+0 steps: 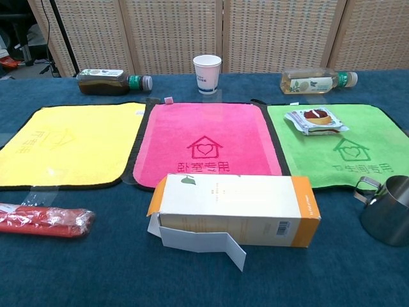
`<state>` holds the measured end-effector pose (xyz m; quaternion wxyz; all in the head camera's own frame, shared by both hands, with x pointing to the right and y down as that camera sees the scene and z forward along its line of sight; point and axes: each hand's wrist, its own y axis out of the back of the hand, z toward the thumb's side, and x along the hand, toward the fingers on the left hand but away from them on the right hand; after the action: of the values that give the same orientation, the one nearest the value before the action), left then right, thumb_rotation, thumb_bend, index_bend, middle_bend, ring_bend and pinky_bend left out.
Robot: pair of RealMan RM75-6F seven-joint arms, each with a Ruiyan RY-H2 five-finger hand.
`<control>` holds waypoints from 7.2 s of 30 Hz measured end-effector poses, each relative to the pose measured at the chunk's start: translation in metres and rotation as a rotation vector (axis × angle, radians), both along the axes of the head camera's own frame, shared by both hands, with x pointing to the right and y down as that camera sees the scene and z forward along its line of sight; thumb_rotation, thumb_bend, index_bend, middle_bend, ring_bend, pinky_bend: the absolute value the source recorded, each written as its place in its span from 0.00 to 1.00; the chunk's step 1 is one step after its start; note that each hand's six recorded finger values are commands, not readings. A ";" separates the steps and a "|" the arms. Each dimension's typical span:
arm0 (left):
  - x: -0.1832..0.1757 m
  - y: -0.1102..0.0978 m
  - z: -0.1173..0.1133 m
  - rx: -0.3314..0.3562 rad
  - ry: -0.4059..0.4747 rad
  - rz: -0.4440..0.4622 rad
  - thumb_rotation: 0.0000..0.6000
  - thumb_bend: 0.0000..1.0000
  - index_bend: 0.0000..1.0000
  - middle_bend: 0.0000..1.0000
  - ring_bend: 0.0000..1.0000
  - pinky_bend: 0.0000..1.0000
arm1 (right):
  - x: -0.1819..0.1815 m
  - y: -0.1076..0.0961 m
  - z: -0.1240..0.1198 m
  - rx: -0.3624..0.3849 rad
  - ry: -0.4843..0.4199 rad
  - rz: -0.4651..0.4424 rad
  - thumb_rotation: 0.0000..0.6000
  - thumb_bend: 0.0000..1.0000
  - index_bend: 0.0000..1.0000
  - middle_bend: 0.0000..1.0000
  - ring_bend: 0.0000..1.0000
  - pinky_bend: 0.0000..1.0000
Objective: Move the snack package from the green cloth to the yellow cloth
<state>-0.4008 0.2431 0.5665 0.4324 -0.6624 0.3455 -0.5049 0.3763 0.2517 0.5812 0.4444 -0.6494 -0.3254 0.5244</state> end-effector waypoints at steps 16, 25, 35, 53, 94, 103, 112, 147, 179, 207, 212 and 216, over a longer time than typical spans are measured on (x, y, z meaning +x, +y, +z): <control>0.000 0.000 -0.002 0.006 0.006 -0.002 1.00 0.12 0.00 0.00 0.00 0.00 | -0.006 -0.007 0.000 0.000 -0.050 0.002 1.00 0.47 0.02 0.00 0.00 0.00; -0.003 -0.004 0.000 0.007 -0.002 -0.014 1.00 0.12 0.00 0.00 0.00 0.00 | -0.029 -0.054 -0.006 0.002 -0.125 0.005 1.00 0.49 0.02 0.00 0.00 0.00; -0.007 -0.009 0.005 0.035 -0.043 -0.028 1.00 0.12 0.00 0.00 0.00 0.00 | -0.060 -0.122 0.006 -0.118 -0.317 0.135 1.00 0.53 0.02 0.00 0.00 0.00; -0.004 -0.010 0.016 0.008 -0.037 -0.015 1.00 0.12 0.00 0.00 0.00 0.00 | -0.109 -0.202 0.054 -0.577 -0.804 0.478 1.00 0.63 0.04 0.00 0.00 0.00; 0.007 -0.003 0.022 -0.006 -0.040 0.030 1.00 0.13 0.00 0.00 0.00 0.00 | -0.079 -0.216 0.140 -0.711 -0.639 0.585 1.00 0.65 0.07 0.00 0.00 0.00; 0.010 -0.001 0.026 -0.020 -0.038 0.043 1.00 0.13 0.00 0.00 0.00 0.00 | -0.081 -0.214 0.144 -0.727 -0.630 0.575 1.00 0.65 0.07 0.00 0.00 0.00; 0.010 -0.001 0.024 -0.019 -0.030 0.041 1.00 0.13 0.00 0.00 0.00 0.00 | -0.102 -0.205 0.144 -0.760 -0.651 0.530 1.00 0.65 0.07 0.00 0.00 0.00; 0.013 0.002 0.027 -0.037 -0.020 0.055 1.00 0.13 0.00 0.00 0.00 0.00 | -0.148 -0.214 0.106 -0.717 -0.640 0.345 1.00 0.65 0.08 0.00 0.00 0.00; 0.016 0.004 0.034 -0.052 -0.035 0.068 1.00 0.13 0.00 0.00 0.00 0.00 | -0.138 -0.246 0.135 -0.732 -0.555 0.412 1.00 0.64 0.09 0.00 0.00 0.00; 0.020 0.008 0.032 -0.061 -0.014 0.088 1.00 0.13 0.00 0.00 0.00 0.00 | -0.158 -0.228 0.145 -0.804 -0.573 0.379 1.00 0.64 0.09 0.00 0.00 0.00; 0.022 0.010 0.032 -0.067 -0.005 0.098 1.00 0.13 0.00 0.00 0.00 0.00 | -0.170 -0.219 0.144 -0.828 -0.585 0.350 1.00 0.64 0.09 0.00 0.00 0.00; 0.023 0.011 0.031 -0.067 -0.002 0.103 1.00 0.13 0.00 0.00 0.00 0.00 | -0.178 -0.211 0.145 -0.847 -0.583 0.328 1.00 0.64 0.09 0.00 0.00 0.00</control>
<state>-0.3775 0.2536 0.5975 0.4355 -0.6930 0.2936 -0.4939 0.1984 0.0403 0.7258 -0.0525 -0.8310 -0.2925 0.4702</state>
